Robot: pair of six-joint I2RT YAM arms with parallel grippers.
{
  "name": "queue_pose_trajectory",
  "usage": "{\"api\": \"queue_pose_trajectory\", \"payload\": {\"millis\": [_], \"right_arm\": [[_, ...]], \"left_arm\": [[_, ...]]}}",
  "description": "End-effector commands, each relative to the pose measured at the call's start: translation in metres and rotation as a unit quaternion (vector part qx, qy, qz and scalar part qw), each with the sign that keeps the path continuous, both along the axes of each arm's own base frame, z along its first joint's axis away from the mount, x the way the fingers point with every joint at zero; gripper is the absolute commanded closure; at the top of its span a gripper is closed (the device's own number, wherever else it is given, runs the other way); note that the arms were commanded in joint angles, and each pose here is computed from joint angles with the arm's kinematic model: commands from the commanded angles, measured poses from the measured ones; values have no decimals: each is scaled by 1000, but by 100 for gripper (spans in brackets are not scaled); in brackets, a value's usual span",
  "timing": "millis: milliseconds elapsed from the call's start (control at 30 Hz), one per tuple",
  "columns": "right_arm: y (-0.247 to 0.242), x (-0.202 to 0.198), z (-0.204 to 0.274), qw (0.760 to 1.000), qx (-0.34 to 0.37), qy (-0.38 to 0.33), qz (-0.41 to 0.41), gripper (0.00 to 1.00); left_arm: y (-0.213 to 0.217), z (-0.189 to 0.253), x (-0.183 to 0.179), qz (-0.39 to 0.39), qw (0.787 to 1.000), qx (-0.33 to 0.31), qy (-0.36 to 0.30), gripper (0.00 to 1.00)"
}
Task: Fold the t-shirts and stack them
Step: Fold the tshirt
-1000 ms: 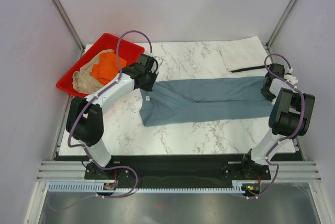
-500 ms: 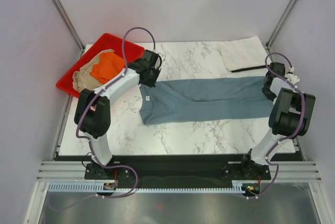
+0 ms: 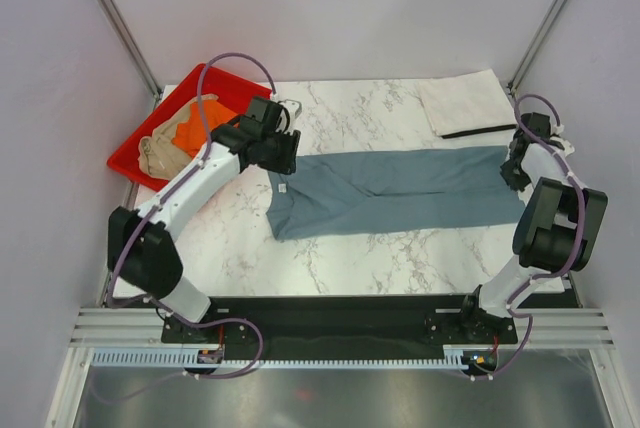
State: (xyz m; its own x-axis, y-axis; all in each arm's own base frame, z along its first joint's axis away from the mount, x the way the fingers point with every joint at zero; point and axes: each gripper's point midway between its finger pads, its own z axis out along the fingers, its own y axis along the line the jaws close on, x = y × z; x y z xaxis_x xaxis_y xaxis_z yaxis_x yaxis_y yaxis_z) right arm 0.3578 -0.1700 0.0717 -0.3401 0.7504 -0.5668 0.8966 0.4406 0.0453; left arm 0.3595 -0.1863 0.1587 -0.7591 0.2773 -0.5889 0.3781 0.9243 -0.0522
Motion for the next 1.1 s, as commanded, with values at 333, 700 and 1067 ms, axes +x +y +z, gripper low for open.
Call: {"api": "queue_pose_trajectory", "payload": {"millis": [333,700,1067], "right_arm": [[-2,-60,-47,995,-19,91,-26,79],[-4,-98,-48,992,-39,102,-67,71],[-3,-88,-1,998,-30,32,-50,62]], "left_arm": [[0,-94,-78,92,985,-68,132,57],[54,-127,-97,164,977,44,131,58],[43,-80,-104,149,983,-19,105,58]]}}
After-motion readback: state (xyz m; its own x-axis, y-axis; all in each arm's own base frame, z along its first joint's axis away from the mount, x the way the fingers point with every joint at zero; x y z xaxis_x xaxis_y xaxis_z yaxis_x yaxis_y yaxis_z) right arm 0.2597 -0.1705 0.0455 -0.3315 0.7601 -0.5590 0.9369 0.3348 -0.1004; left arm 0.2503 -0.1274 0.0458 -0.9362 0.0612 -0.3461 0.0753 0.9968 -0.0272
